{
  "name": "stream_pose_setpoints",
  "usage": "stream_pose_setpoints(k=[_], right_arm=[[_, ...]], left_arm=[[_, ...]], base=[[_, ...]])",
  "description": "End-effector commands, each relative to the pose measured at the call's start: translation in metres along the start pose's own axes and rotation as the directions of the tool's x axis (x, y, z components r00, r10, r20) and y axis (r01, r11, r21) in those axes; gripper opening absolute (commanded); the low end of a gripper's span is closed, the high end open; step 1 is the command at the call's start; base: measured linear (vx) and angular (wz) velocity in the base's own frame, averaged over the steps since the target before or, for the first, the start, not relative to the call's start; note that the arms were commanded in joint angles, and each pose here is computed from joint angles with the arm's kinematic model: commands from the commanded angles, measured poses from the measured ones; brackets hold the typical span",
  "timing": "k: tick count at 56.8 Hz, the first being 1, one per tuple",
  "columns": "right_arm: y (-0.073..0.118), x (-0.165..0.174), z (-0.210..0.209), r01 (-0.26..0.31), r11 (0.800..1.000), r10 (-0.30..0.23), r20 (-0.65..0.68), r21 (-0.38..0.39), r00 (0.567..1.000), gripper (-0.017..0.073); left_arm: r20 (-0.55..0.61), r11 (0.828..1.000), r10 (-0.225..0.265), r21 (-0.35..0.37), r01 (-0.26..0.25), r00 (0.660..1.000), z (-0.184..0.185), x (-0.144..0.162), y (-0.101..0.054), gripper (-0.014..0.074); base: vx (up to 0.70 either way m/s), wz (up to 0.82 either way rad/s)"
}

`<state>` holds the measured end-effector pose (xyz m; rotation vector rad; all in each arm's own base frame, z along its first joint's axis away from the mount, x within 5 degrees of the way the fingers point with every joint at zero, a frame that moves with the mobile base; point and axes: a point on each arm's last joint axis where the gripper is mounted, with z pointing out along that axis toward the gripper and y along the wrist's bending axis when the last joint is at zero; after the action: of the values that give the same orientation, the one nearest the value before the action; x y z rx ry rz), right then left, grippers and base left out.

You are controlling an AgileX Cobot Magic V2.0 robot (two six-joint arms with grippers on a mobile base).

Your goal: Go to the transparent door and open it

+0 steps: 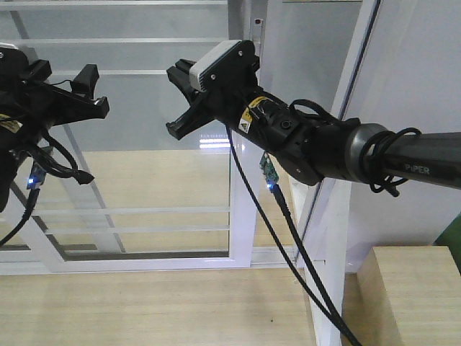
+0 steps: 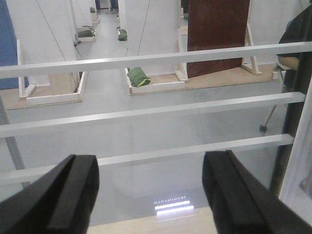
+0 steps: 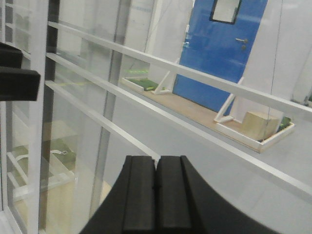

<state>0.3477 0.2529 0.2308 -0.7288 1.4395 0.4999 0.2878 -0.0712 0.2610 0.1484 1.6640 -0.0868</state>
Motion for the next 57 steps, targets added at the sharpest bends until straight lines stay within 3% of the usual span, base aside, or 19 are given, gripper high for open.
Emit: stream_pose_setpoints(k=[1,10,18,22,25,29,35,45,57], right_arm=[[-0.021,-0.044,-0.012,-0.014,0.997,0.004,0.122,0.081,0.993,-0.0001],[-0.051,-0.054,-0.029,-0.006,0.985,0.001,0.029,0.170,1.000,-0.0001],[-0.076,-0.070,-0.054,-0.003,0.965,0.022,-0.071,0.263,0.997,-0.0001],[-0.085,-0.078,-0.069,0.003,0.954,0.031,-0.107,0.300,0.994,-0.0001],[-0.090,-0.084,-0.085,0.006,0.945,0.035,-0.118,0.328,0.992,-0.0001],[-0.089,-0.088,-0.105,0.006,0.938,0.038,-0.120,0.348,0.992,-0.0001],[-0.082,-0.086,-0.140,0.006,0.927,0.047,-0.132,0.376,0.990,-0.0001],[-0.066,-0.079,-0.196,0.008,0.910,0.052,-0.133,0.415,0.990,-0.0001],[-0.055,-0.082,-0.236,0.015,0.886,0.052,-0.130,0.464,0.990,-0.0001]], left_arm=[[0.137,1.000,0.002,0.001,-0.002,0.991,-0.003,-0.025,-0.001,0.0565],[0.144,0.998,0.052,0.034,-0.058,0.988,-0.003,-0.026,-0.004,0.0565],[0.125,0.999,-0.008,0.045,0.002,0.992,-0.002,-0.024,-0.005,0.0565],[0.117,0.999,-0.013,0.053,0.007,0.993,-0.002,-0.024,-0.005,0.0565],[0.114,0.997,0.011,0.071,-0.019,0.993,-0.002,-0.023,-0.007,0.0565],[0.089,0.995,0.033,0.095,-0.042,0.995,-0.001,-0.024,-0.010,0.0563],[0.041,0.991,0.028,0.130,-0.033,0.999,0.007,-0.030,-0.014,0.0554],[0.028,0.983,-0.006,0.186,0.001,1.000,0.030,-0.044,-0.022,0.0535],[0.024,0.944,0.000,0.329,-0.008,1.000,0.058,-0.043,-0.056,0.0533]], base=[[0.00,0.00],[0.00,0.00],[0.00,0.00],[0.00,0.00],[0.00,0.00],[0.00,0.00],[0.00,0.00],[0.00,0.00],[0.00,0.00]])
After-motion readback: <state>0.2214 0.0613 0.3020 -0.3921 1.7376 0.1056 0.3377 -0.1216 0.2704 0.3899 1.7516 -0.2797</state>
